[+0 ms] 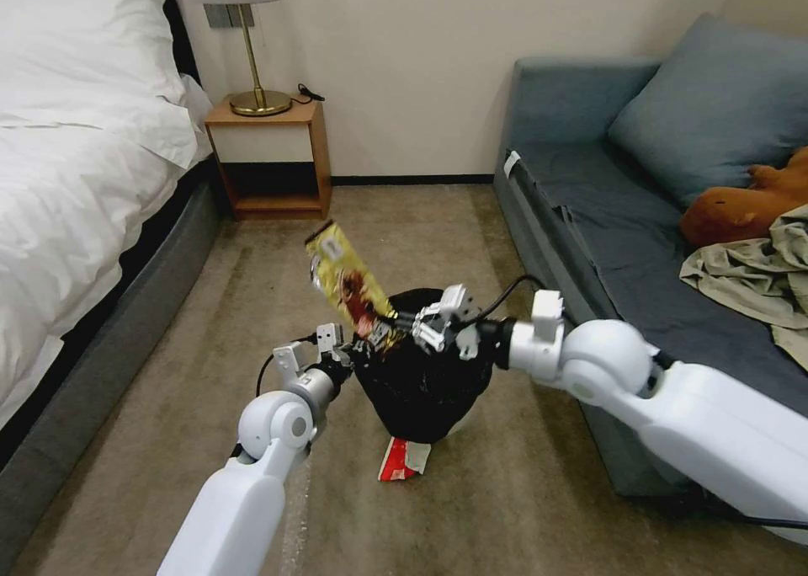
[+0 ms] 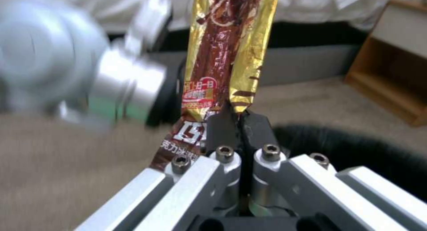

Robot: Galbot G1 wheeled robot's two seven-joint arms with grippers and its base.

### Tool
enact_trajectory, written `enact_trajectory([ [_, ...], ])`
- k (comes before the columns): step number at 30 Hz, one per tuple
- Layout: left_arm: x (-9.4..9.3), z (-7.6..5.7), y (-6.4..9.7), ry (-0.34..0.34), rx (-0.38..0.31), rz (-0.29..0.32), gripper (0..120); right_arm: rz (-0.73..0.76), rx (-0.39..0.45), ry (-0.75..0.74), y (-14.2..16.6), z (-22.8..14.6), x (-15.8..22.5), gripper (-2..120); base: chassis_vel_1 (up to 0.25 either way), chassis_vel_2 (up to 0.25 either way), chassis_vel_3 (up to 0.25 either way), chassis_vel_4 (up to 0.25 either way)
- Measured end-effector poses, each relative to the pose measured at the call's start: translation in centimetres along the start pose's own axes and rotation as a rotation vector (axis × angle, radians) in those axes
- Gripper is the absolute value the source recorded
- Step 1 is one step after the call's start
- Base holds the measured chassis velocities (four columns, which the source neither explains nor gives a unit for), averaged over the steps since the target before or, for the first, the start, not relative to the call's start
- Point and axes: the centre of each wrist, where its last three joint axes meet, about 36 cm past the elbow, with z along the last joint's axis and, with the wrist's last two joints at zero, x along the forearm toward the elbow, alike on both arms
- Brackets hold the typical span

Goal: Pick up the trash bin, then pick up the garbage on the floor and place it into the trash bin.

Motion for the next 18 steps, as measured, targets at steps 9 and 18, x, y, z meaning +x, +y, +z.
enact_trajectory([
  [9,1.0,-0.8,0.5,0.013,0.024,0.019,3,0.001,0.028,0.033,-2.1,3.1,0.4,0,0.0,0.0,0.0,0.0],
  [18,1.6,-0.4,0.6,0.022,0.039,0.023,3,0.026,0.067,0.05,-3.7,3.4,0.8,7,0.0,0.0,0.0,0.0],
])
